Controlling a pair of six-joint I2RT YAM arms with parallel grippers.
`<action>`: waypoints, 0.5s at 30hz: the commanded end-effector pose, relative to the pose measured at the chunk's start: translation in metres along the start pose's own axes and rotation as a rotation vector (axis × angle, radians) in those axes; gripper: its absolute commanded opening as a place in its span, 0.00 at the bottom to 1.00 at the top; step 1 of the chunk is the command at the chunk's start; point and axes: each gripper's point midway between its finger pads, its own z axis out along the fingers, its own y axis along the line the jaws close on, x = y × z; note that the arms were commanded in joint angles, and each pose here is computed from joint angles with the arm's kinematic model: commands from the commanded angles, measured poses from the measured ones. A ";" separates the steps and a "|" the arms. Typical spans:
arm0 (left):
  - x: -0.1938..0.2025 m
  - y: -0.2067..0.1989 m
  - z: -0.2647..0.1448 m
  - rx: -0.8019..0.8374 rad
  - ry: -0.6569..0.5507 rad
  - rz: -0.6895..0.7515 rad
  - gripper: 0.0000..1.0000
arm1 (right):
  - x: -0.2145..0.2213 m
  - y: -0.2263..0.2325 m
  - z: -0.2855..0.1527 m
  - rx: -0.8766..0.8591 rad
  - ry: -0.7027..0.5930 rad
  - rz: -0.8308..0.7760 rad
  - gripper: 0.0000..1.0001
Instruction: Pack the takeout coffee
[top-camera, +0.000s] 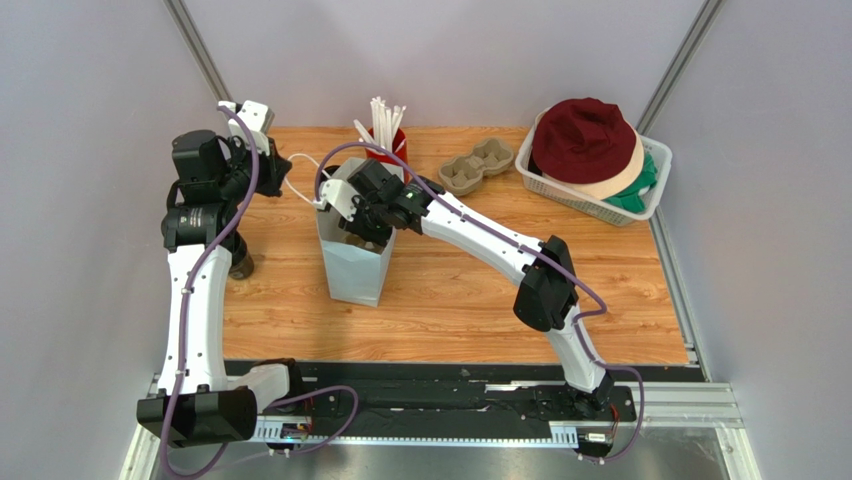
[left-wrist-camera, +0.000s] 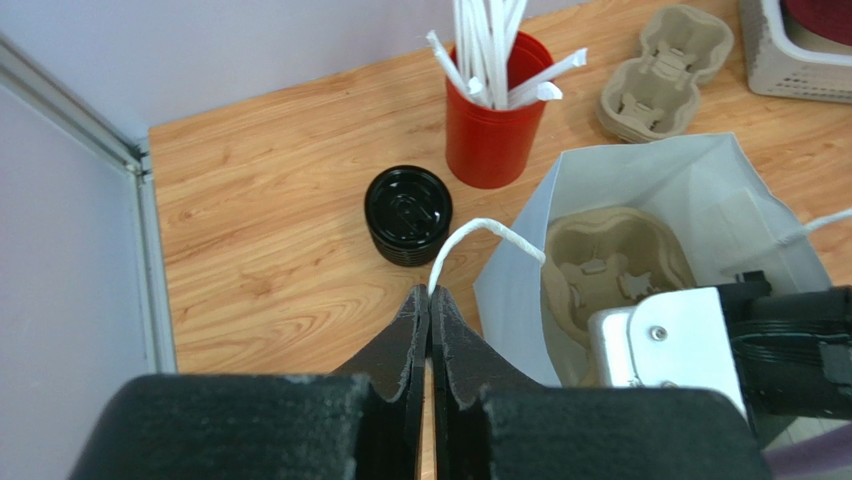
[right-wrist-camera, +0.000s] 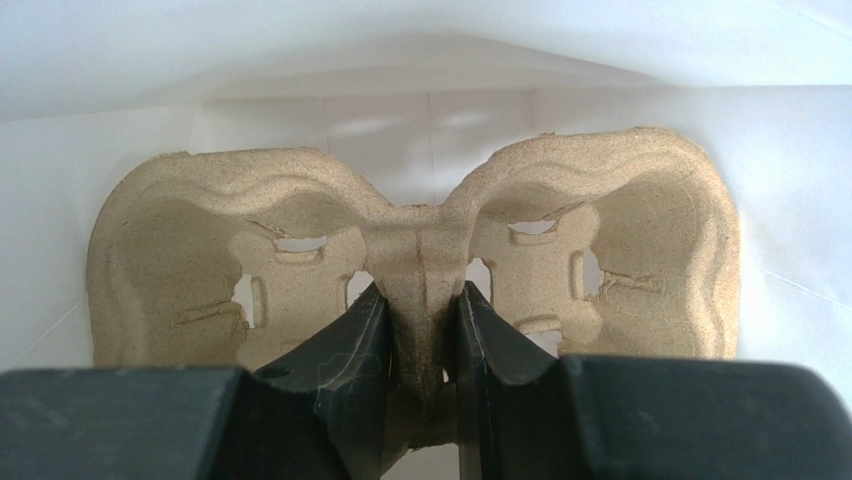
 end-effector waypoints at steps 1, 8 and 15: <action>-0.019 0.021 -0.008 -0.121 -0.070 0.029 0.05 | -0.024 -0.009 -0.026 0.046 -0.075 -0.011 0.22; -0.017 0.028 -0.008 -0.157 -0.064 0.032 0.04 | -0.017 -0.007 -0.019 0.036 -0.048 -0.013 0.22; -0.020 0.024 -0.009 -0.140 -0.077 0.026 0.04 | -0.004 -0.002 -0.004 0.004 0.012 -0.020 0.21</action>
